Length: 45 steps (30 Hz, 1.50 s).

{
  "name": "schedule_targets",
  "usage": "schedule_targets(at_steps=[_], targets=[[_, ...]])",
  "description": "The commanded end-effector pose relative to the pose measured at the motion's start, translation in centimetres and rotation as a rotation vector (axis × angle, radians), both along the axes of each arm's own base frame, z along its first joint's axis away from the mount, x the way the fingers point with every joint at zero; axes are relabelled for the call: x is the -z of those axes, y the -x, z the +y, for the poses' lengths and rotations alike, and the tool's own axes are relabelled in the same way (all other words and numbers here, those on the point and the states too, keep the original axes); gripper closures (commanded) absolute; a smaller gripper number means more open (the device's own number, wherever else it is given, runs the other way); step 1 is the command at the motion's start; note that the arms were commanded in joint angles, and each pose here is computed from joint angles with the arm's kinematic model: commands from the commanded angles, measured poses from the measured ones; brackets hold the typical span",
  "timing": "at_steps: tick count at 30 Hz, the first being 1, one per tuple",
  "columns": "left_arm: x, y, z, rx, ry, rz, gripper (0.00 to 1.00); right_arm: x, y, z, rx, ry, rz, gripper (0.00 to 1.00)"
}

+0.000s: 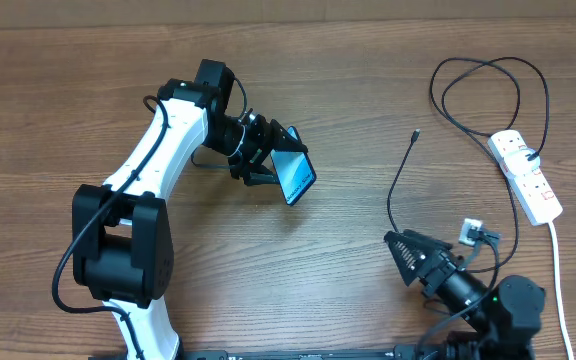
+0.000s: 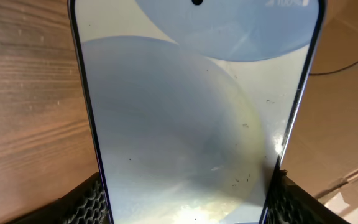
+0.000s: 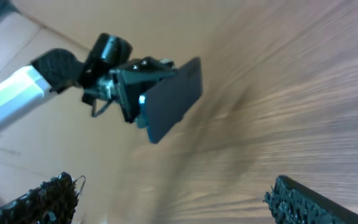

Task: Plug charger to phone and switch on socket
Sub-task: 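Move the right gripper toward the phone held by the left gripper, then grasp the phone's edge with the right gripper beside the left gripper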

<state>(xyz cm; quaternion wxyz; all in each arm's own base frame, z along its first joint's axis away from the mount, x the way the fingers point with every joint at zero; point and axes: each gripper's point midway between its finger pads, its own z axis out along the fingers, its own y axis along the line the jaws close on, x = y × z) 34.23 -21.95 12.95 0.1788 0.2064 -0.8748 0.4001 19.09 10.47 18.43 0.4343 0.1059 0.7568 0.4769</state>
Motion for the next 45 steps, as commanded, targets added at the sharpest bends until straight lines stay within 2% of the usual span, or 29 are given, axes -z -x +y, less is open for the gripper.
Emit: schedule_targets(at_steps=[1,6,15,20,25,30,38,45], targets=[[-1.5,-0.3,-0.6,0.026,0.074,-0.03,0.48,-4.3,-0.6,-1.8,0.099,0.162,-0.12,0.0],[-1.7,0.2,-0.7,0.029,0.09,-0.005,0.48,-6.2,-1.0,-1.8,0.092,0.171,-0.051,0.0],[-2.0,0.4,-1.3,0.039,0.109,-0.006,0.52,-3.1,-3.0,-0.9,0.001,0.192,0.092,0.0],[-1.4,0.2,-1.9,0.035,0.07,-0.015,0.51,-3.6,-4.5,1.1,-0.071,0.205,0.045,0.0],[-1.3,-0.2,-2.8,0.034,0.063,-0.037,0.51,-1.2,-6.2,1.5,-0.016,0.299,0.108,0.0],[-1.4,-0.7,-3.2,0.018,0.066,-0.046,0.51,-0.3,-7.2,4.4,-0.065,0.342,0.093,0.0],[-1.7,-1.9,-3.5,-0.026,0.077,-0.054,0.5,1.5,-9.8,6.6,0.101,0.404,0.101,0.0],[-1.7,-1.9,-3.8,-0.025,0.08,-0.053,0.5,1.5,-11.7,10.3,0.098,0.356,0.027,0.01]])
